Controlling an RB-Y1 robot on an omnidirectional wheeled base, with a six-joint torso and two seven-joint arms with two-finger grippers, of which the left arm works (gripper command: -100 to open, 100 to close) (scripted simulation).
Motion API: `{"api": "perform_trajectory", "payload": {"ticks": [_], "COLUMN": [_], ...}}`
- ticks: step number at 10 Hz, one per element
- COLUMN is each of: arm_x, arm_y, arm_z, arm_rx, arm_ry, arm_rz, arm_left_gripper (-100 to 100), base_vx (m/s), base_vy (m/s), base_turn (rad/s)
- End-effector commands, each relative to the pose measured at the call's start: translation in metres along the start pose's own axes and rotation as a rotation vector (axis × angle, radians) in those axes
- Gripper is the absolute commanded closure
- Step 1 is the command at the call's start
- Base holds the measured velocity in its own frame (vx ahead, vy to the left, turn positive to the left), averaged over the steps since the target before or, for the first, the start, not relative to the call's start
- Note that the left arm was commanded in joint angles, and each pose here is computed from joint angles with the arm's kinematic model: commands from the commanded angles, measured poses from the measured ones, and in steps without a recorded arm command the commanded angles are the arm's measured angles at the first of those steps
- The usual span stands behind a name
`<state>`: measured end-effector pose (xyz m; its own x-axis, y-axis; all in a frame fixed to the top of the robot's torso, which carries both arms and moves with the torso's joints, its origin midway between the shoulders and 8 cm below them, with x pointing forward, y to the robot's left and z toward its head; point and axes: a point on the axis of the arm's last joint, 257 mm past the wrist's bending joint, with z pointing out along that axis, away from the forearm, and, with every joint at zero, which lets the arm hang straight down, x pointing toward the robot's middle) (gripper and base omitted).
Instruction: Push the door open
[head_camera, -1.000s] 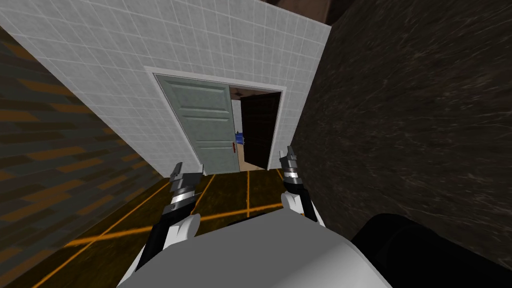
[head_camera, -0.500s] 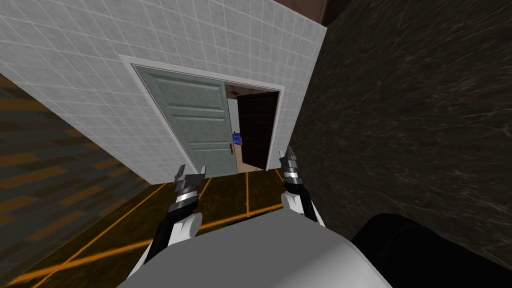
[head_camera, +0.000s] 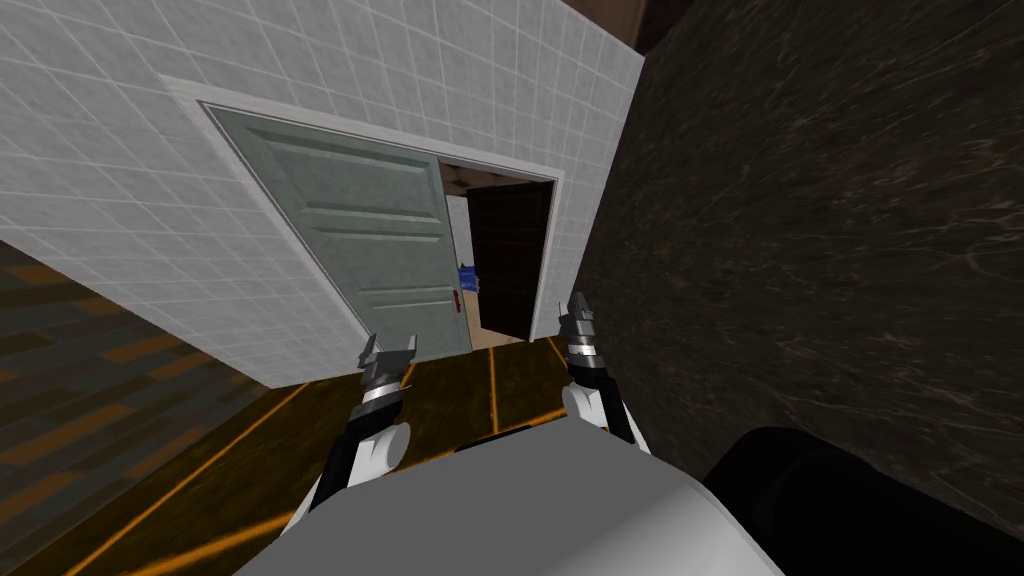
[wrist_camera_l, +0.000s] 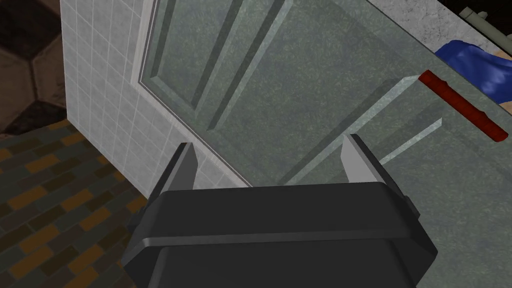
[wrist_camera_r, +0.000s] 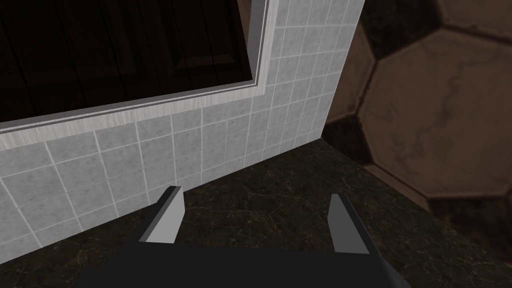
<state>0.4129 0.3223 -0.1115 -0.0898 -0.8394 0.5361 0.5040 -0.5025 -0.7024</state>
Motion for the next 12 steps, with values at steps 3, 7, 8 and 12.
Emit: {"api": "perform_trajectory", "payload": {"ticks": [3, 7, 8, 12], "arm_x": [-0.021, -0.045, -0.049, -0.074], "arm_y": [0.021, 0.043, 0.047, 0.069], "arm_z": [-0.0036, -0.0084, -0.0090, -0.0168], "arm_rx": [-0.021, -0.039, -0.039, -0.052], "arm_ry": [-0.036, -0.083, -0.093, -0.152], "arm_rz": [-0.091, -0.190, -0.215, -0.311], "arm_left_gripper": [-100, -100, -100, -100], "base_vx": [0.088, 0.092, 0.095, 0.077], "base_vy": [0.046, 0.054, 0.056, 0.064], "base_turn": [-0.124, -0.131, -0.133, -0.135]}}
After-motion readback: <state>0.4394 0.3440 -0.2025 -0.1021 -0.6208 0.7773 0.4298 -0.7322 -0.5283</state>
